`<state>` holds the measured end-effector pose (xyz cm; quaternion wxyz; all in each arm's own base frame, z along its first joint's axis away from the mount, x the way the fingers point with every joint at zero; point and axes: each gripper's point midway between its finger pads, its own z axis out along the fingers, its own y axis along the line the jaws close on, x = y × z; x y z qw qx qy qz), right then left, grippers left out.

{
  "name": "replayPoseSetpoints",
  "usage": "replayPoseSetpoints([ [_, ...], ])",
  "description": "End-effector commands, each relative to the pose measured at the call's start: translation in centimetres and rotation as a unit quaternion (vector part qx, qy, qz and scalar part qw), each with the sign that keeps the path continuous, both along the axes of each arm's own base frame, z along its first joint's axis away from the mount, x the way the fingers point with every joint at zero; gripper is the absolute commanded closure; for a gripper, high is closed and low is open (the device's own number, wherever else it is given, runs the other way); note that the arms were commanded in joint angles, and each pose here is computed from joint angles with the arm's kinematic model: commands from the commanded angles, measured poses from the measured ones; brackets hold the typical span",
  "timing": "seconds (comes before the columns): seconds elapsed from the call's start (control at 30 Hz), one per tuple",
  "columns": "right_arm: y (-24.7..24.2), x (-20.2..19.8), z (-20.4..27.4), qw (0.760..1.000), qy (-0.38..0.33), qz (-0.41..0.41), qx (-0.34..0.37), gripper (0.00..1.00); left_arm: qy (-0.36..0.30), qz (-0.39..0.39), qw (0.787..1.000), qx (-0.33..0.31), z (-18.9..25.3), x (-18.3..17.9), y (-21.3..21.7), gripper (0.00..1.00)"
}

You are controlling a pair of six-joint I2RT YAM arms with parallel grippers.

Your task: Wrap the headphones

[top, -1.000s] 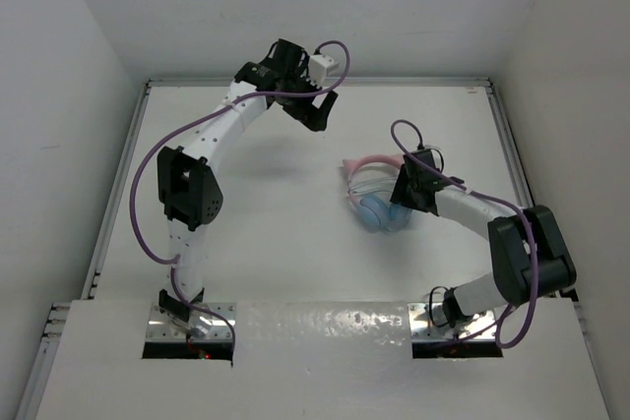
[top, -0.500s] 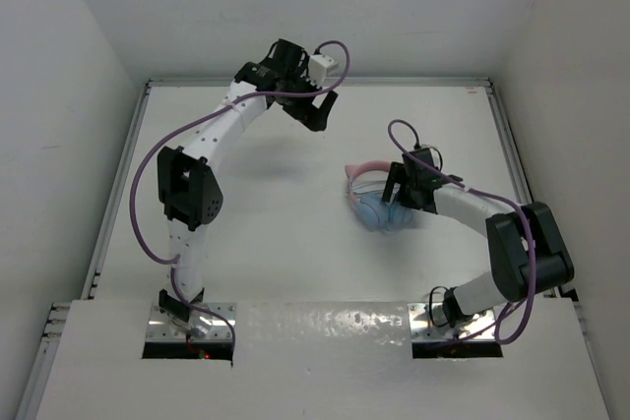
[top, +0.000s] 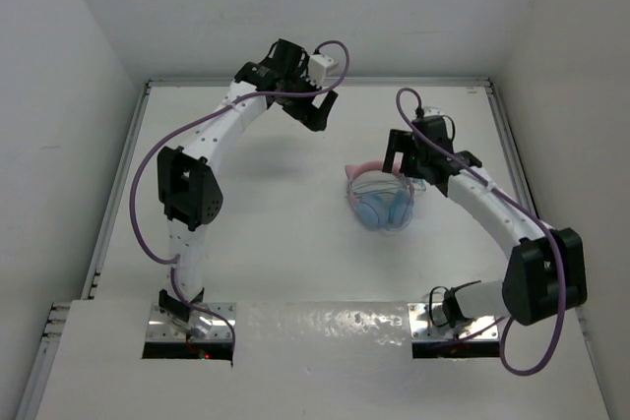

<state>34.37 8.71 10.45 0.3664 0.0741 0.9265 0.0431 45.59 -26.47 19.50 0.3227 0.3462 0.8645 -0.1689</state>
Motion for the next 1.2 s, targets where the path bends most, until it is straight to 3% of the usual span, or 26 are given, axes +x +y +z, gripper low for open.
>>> replayPoseSetpoints([
  [0.0, -0.1, 0.8, 5.7, 0.999, -0.047, 0.026, -0.003, 0.01, -0.027, 0.017, 0.999, -0.014, 2.4, 0.5, 0.2, 0.01],
  [0.13, -1.1, 1.3, 10.9, 0.998, -0.066, 0.015, -0.003, 0.01, -0.032, 0.038, 0.999, -0.008, 2.3, 1.1, 0.7, 0.01],
  [0.23, -3.3, 1.6, 12.2, 0.998, -0.051, -0.023, 0.014, 0.01, -0.036, 0.055, 0.998, -0.008, 2.4, 1.6, 1.0, 0.02],
  [0.37, -6.9, 1.6, 10.6, 0.994, -0.012, -0.089, 0.069, 0.01, -0.049, 0.081, 0.995, -0.005, 2.8, 2.4, 1.7, 0.01],
  [0.57, -14.8, 0.4, 7.0, 0.951, 0.005, -0.256, 0.176, 0.01, -0.052, 0.137, 0.989, 0.000, 2.5, 3.7, 4.3, 0.01],
  [0.8, -19.0, -1.7, 4.5, 0.930, 0.033, -0.341, 0.131, 0.01, -0.039, 0.193, 0.980, 0.015, 0.5, 4.2, 8.5, 0.01],
  [1.17, -19.0, -2.8, 3.6, 0.931, 0.053, -0.341, 0.118, 0.01, -0.031, 0.216, 0.975, 0.032, -0.7, 3.6, 9.9, 0.01],
])
